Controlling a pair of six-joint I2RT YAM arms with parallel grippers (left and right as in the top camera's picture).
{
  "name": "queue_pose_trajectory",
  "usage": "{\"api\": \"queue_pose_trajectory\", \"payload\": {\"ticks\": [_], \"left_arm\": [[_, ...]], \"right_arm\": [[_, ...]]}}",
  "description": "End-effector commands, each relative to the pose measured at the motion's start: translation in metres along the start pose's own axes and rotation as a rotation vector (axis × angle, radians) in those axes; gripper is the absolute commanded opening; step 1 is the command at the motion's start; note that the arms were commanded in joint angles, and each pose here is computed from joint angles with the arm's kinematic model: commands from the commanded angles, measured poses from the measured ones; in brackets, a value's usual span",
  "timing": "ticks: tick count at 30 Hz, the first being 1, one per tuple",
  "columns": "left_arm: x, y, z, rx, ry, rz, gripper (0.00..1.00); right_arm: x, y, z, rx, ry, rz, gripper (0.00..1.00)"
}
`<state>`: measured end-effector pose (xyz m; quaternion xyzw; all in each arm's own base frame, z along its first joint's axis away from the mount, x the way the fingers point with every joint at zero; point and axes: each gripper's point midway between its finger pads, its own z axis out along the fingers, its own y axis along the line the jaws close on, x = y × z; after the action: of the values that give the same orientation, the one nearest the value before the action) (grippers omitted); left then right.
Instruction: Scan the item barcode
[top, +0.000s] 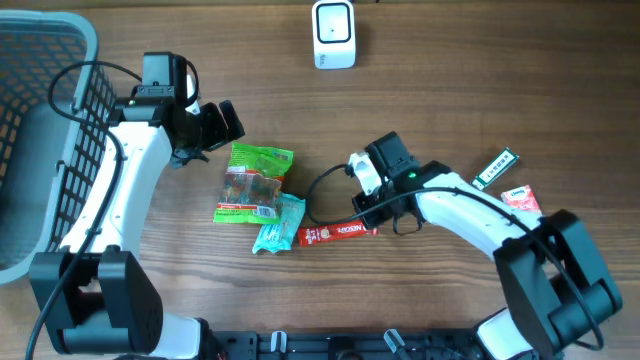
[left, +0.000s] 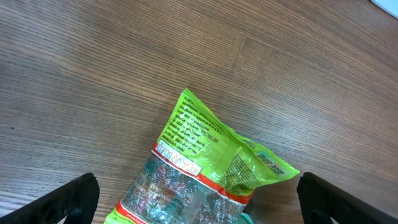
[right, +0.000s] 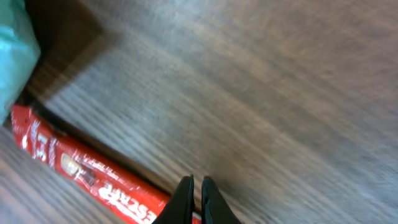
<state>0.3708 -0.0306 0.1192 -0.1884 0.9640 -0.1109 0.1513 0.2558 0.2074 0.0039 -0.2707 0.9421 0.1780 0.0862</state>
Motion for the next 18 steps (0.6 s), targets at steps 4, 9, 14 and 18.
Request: {"api": "queue_pose_trajectory", "payload": {"ticks": [4, 9, 14, 18], "left_arm": [[0.001, 0.004, 0.004, -0.012, 0.009, -0.007, 1.0], [0.001, 0.004, 0.004, -0.012, 0.009, -0.007, 1.0], [0.001, 0.004, 0.004, -0.012, 0.008, -0.007, 1.0], [0.001, 0.004, 0.004, -0.012, 0.009, -0.007, 1.0]], "right_arm": [[0.022, 0.018, 0.01, -0.128, 0.083, -0.075, 0.09], [0.032, -0.024, 0.017, 0.11, 0.129, 0.074, 0.09], [0.052, -0.069, 0.005, 0.378, 0.192, 0.167, 0.06], [0.043, -0.068, -0.006, 0.352, 0.208, 0.173, 0.04]]}}
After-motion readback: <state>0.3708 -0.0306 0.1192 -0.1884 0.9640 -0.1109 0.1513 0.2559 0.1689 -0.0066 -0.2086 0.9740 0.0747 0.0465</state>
